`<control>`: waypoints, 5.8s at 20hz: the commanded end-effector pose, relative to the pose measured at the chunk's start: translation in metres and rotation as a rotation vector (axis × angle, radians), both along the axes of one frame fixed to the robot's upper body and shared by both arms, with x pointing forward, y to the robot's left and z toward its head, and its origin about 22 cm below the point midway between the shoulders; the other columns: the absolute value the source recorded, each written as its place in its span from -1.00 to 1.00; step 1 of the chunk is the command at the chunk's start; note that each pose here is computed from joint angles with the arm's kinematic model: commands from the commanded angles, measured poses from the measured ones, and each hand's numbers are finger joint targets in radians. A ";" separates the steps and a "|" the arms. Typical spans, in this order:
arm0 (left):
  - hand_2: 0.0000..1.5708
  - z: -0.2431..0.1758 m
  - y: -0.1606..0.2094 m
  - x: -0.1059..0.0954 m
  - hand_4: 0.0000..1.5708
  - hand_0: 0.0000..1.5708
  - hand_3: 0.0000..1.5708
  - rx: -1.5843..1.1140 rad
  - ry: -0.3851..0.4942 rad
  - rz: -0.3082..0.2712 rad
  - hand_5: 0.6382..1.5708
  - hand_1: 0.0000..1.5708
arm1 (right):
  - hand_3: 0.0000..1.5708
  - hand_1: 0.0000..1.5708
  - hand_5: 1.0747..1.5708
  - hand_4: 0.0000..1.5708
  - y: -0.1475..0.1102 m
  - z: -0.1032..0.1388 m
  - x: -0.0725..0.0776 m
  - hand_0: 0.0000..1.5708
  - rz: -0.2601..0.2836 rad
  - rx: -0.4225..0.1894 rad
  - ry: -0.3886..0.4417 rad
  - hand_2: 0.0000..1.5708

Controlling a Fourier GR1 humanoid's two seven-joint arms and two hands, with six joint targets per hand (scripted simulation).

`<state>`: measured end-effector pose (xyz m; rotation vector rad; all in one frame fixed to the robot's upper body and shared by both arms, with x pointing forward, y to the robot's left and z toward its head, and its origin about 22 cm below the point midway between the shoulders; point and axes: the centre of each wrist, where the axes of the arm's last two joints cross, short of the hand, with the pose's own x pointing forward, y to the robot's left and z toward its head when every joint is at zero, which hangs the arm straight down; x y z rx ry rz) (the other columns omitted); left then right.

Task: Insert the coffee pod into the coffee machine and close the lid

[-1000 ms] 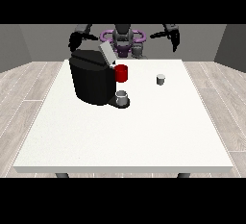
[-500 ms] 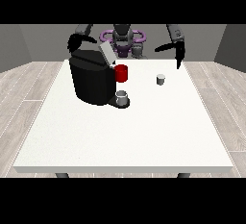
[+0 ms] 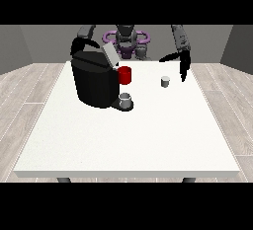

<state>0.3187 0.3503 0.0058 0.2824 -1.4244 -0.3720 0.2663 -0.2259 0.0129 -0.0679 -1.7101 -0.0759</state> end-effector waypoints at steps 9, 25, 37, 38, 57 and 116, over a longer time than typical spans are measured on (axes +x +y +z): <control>-0.33 -0.031 -0.015 0.007 -1.00 -0.72 -0.72 0.172 0.113 -0.059 1.00 -0.72 | -1.00 -1.00 1.00 -0.45 0.006 -0.017 0.008 -1.00 -0.030 -0.048 0.131 -1.00; 0.03 -0.028 -0.005 0.026 -1.00 -0.14 -0.30 0.442 0.078 -0.066 1.00 -0.14 | -1.00 -1.00 1.00 -0.45 0.016 -0.008 0.024 -1.00 -0.046 -0.053 0.093 -1.00; 0.32 -0.043 -0.004 0.020 -0.64 0.18 0.04 0.598 -0.021 -0.064 1.00 0.18 | -1.00 -1.00 1.00 -0.36 -0.016 -0.011 0.027 -1.00 -0.064 -0.001 0.056 -1.00; 0.29 -0.029 -0.002 0.034 -0.61 0.14 -0.01 0.607 -0.020 -0.027 1.00 0.14 | -1.00 -1.00 1.00 -0.35 0.008 0.004 0.031 -1.00 -0.025 -0.021 0.044 -1.00; 0.69 0.062 -0.078 0.095 -0.31 0.60 0.64 0.537 -0.151 -0.300 1.00 0.60 | -1.00 -1.00 1.00 -0.38 -0.019 -0.046 0.028 -1.00 -0.091 -0.006 0.223 -1.00; 0.61 0.228 -0.094 0.145 -0.37 0.54 0.52 0.564 -0.370 -0.133 1.00 0.54 | -1.00 -1.00 1.00 -0.43 0.011 0.019 0.049 -1.00 0.022 0.011 -0.041 -1.00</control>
